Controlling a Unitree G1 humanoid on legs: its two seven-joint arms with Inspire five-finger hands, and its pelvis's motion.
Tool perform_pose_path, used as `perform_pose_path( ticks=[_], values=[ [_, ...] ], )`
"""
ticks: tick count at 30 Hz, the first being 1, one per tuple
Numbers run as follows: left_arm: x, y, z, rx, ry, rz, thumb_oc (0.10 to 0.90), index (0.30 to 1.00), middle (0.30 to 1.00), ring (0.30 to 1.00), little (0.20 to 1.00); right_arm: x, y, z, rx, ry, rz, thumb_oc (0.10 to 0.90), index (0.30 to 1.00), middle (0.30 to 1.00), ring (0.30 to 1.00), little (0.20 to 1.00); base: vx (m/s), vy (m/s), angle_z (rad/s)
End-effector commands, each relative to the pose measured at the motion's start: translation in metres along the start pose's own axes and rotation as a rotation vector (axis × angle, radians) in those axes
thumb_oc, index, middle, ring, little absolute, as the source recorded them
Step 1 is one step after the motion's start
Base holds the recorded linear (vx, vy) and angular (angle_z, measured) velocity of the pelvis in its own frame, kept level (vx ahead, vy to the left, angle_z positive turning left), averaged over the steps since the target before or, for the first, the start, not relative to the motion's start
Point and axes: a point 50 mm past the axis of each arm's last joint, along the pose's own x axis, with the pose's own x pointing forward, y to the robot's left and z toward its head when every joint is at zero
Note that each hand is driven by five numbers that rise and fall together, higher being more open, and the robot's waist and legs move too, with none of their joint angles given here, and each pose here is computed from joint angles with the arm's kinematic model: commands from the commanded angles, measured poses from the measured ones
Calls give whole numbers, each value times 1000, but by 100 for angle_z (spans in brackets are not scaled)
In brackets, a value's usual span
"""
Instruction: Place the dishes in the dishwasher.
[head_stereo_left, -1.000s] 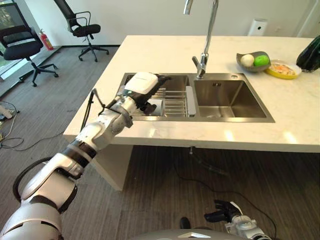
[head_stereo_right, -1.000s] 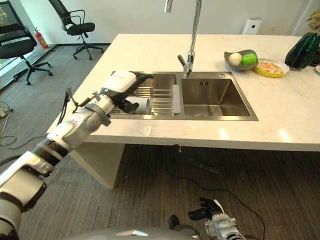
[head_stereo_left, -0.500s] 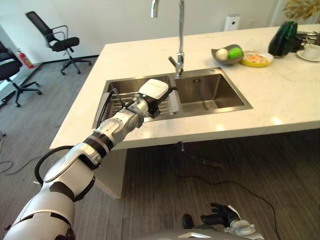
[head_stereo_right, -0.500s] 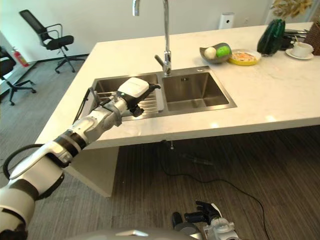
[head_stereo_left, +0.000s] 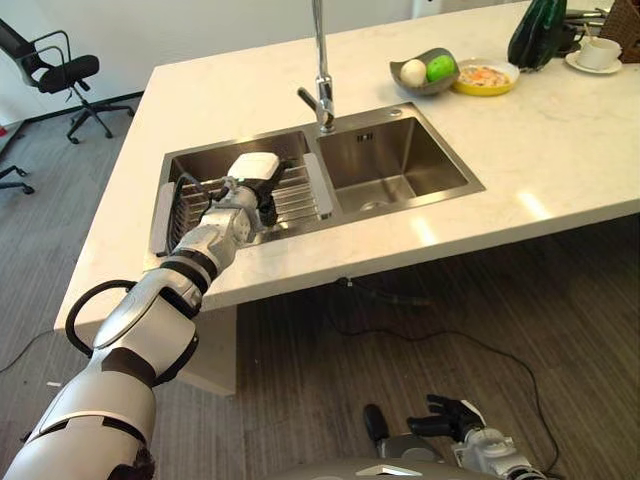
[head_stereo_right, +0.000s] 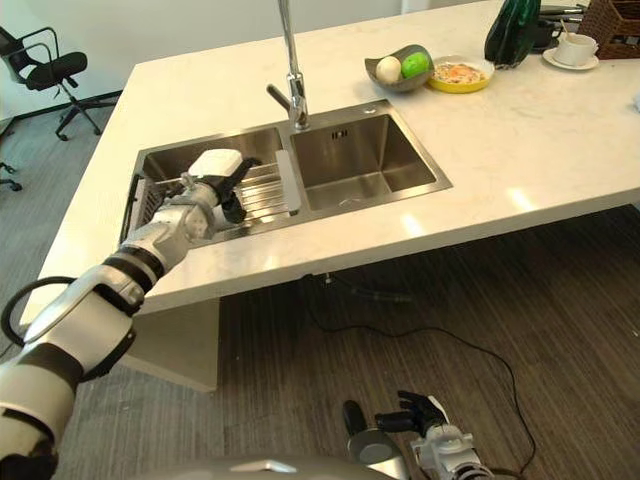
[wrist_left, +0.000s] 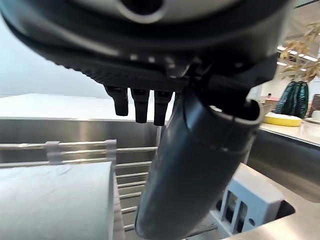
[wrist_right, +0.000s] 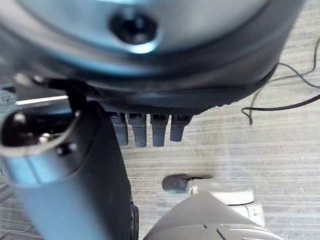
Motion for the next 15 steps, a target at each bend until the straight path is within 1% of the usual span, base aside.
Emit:
perform_pose_path(
  ticks=[1,5,9,12,15],
  values=[
    [12,115,6,-34,40,275,800,900,900,900,900,-3,4,-18,-29,71,38,800,900,900,900,900,20,2,7],
    [15,113,5,-71,64,220,800,900,900,900,900,-1,9,-12,-26,67,64,800,900,900,900,900,19,-1,10],
    [15,112,4,-27,78,188,800,900,900,900,900,0,14,-8,-51,66,91,800,900,900,900,900,38,6,6],
    [15,112,4,-27,78,188,800,900,900,900,900,0,14,-8,-51,66,91,800,900,900,900,900,12,5,11],
    [17,105,6,-3,81,167,800,900,900,900,900,2,15,-2,-62,55,97,800,900,900,900,900,8,19,8]
  ],
)
